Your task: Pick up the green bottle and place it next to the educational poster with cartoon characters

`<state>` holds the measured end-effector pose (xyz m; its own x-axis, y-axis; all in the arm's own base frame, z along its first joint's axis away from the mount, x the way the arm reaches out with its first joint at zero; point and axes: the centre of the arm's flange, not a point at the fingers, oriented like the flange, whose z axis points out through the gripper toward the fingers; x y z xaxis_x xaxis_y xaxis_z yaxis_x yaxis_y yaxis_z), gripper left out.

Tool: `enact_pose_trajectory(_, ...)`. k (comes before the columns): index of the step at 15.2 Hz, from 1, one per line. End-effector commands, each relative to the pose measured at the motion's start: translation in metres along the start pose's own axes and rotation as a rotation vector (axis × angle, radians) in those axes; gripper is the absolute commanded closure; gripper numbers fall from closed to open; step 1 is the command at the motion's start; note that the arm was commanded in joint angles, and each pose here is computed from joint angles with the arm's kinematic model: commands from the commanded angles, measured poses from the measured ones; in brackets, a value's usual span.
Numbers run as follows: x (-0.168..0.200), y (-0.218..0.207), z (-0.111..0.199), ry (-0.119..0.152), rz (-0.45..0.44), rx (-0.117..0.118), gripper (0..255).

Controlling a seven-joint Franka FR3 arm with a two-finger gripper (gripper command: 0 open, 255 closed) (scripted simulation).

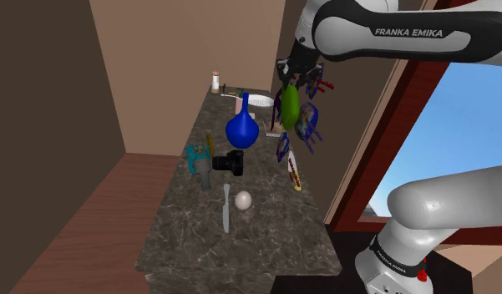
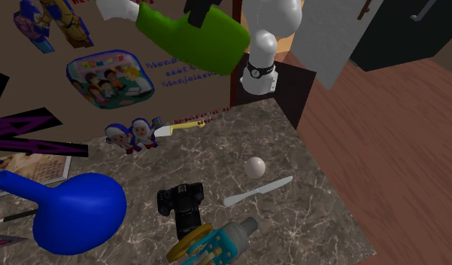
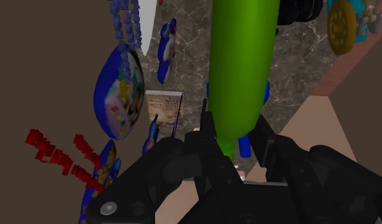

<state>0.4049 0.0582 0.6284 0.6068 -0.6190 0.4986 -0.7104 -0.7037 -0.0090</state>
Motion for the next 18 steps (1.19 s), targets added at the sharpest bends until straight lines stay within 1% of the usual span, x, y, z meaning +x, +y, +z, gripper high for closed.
enact_pose_trajectory(1,-0.004,0.001,0.009,0.0,0.0,0.0,255)
enact_pose_trajectory(18,-0.049,0.002,0.087,0.0,0.0,0.0,255)
